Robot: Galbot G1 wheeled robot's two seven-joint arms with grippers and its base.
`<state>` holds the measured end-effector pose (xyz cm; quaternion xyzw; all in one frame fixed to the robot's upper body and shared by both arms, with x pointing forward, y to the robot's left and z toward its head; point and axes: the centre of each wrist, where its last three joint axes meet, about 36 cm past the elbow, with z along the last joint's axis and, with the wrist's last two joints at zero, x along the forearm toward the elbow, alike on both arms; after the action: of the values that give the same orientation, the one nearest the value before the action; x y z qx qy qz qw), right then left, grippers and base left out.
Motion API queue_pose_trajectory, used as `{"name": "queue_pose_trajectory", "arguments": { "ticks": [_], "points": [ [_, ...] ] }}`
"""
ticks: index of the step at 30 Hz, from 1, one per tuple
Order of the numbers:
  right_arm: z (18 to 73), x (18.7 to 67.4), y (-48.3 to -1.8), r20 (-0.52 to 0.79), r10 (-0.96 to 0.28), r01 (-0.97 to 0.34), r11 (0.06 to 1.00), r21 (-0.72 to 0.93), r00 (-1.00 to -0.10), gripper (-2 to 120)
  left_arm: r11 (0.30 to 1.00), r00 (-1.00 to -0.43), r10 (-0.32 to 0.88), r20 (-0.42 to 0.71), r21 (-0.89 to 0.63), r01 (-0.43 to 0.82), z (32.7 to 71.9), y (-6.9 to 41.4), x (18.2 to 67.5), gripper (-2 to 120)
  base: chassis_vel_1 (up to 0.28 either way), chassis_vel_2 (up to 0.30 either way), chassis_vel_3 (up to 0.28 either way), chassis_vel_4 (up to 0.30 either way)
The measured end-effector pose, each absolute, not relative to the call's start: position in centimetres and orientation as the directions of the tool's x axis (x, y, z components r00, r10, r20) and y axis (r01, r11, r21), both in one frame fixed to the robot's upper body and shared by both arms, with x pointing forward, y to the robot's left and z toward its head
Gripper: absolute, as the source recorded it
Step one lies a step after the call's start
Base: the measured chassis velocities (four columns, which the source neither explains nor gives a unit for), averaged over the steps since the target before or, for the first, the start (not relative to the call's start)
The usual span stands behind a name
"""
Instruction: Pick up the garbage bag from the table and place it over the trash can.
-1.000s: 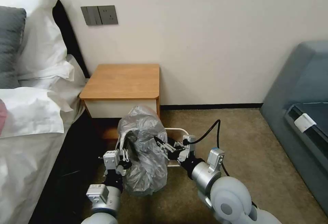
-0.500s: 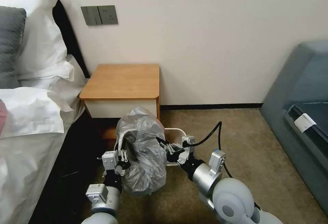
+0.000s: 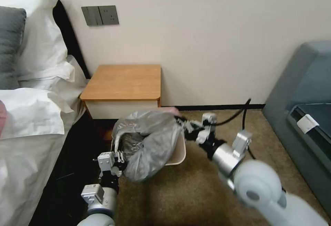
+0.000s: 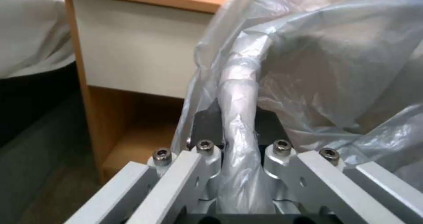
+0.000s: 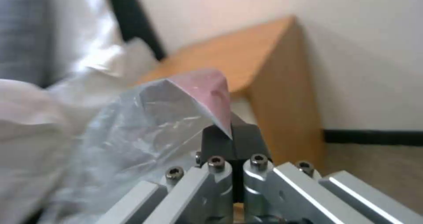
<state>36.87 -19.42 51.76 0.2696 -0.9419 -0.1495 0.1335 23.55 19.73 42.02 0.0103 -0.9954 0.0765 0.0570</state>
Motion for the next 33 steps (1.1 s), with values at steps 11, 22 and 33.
{"name": "queue_pose_trajectory", "arguments": {
  "ticks": [11,22,33],
  "points": [
    [52.8,38.9,-22.2,0.364,-0.505,-0.382,0.851,0.360,-0.783,0,0.972,-0.997,0.002,0.075,-0.233,-0.016,42.8,20.2,23.7,8,0.000,0.000,0.000,0.000],
    [54.8,34.4,-21.9,0.380,-0.575,-0.334,0.775,0.536,-0.725,0,0.920,-0.996,-0.040,0.074,-0.387,-0.065,43.9,21.8,25.7,8,0.000,0.000,0.000,0.000],
    [52.3,35.0,-21.4,0.342,-0.558,-0.316,0.769,0.556,-0.756,0,0.892,-0.995,0.007,0.101,-0.449,-0.040,44.8,22.3,25.9,8,0.000,0.000,0.000,0.000]
  ]
}}
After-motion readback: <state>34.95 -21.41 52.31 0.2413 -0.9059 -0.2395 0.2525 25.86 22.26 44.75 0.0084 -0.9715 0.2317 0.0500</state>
